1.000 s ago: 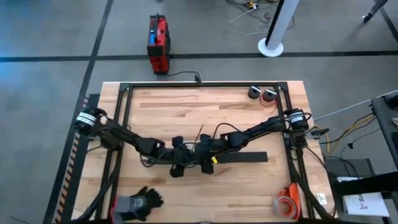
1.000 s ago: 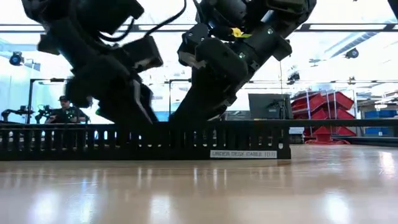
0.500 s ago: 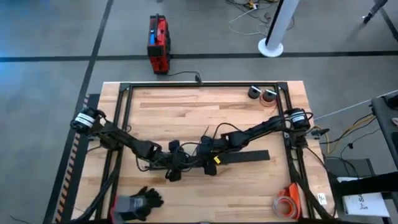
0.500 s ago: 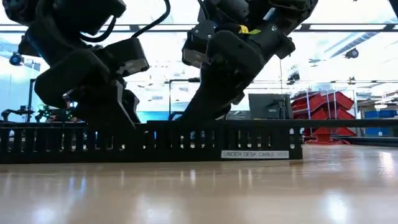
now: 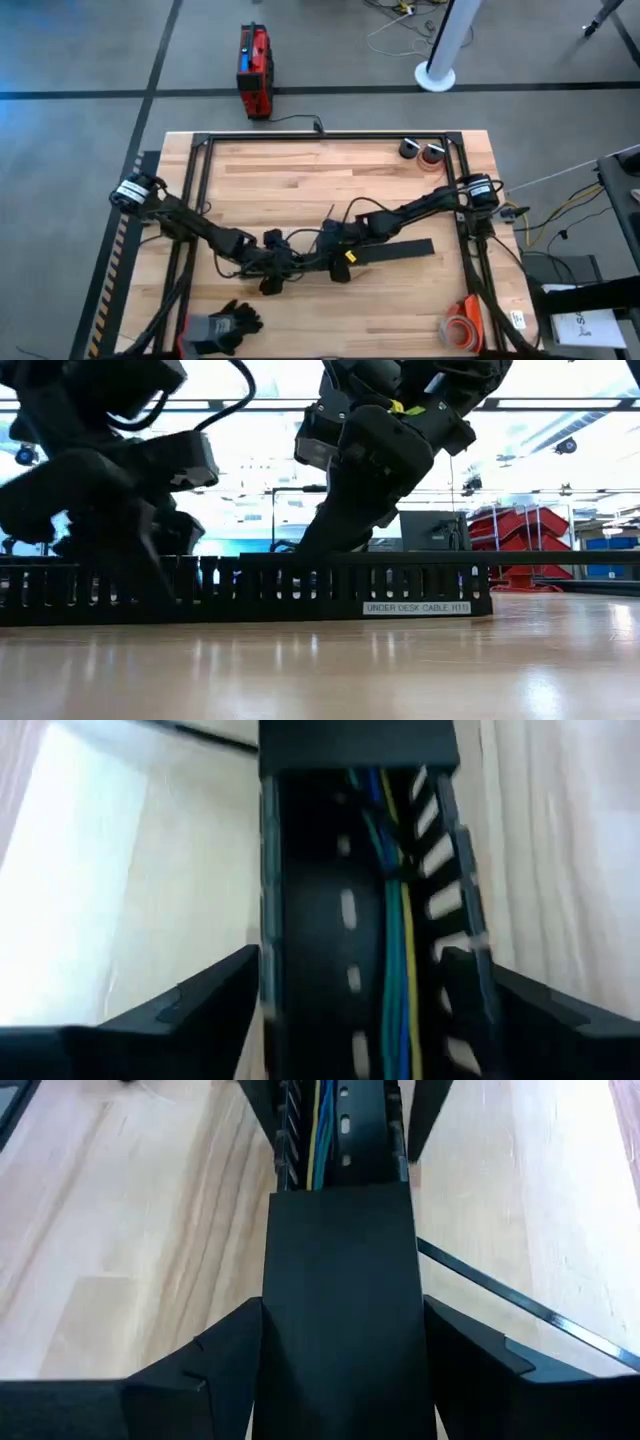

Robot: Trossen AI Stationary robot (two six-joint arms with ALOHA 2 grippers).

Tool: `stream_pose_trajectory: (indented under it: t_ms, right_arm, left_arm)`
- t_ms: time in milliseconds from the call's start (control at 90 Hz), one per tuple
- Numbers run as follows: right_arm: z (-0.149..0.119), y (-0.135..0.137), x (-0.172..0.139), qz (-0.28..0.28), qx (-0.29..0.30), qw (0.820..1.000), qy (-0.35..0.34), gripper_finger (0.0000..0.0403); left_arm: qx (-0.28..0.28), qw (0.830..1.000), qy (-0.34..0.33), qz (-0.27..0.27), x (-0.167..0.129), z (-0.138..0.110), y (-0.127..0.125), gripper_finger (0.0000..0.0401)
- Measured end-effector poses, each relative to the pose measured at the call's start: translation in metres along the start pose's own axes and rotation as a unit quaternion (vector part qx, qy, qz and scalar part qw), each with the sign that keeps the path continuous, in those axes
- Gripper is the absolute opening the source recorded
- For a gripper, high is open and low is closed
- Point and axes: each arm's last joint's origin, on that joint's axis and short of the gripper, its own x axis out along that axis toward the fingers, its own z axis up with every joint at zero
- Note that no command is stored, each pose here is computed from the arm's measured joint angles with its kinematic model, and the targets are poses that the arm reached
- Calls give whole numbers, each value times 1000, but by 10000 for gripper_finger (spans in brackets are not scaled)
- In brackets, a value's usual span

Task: Ziptie cables
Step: Insert the cable duct cover into the cable duct

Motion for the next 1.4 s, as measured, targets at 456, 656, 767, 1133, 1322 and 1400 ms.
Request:
stream_pose_trajectory:
  t_ms: [456, 656, 767, 1133, 1322, 1400]
  right_arm:
    - [5, 2, 0, 25, -12, 999, -31, 225]
    - [8, 4, 1, 38, -1, 998, -40, 217]
    - [8, 2, 0, 8, 36, 999, -40, 220]
    - [4, 3, 0, -18, 82, 996, -18, 217]
    - [4, 13, 2, -24, 45, 998, -33, 225]
    - [5, 17, 3, -25, 31, 998, -42, 219]
  left_arm:
    - [-23, 999, -14, 25, 24, -17, 1, 210]
    - [-15, 999, -19, 24, 24, -16, 1, 214]
    - [-11, 999, -24, 27, 24, -15, 1, 230]
    - [-16, 999, -39, 32, 24, -13, 1, 225]
    - [-21, 998, -38, 34, 24, -13, 1, 225]
    - [-22, 998, -37, 35, 24, -14, 1, 221]
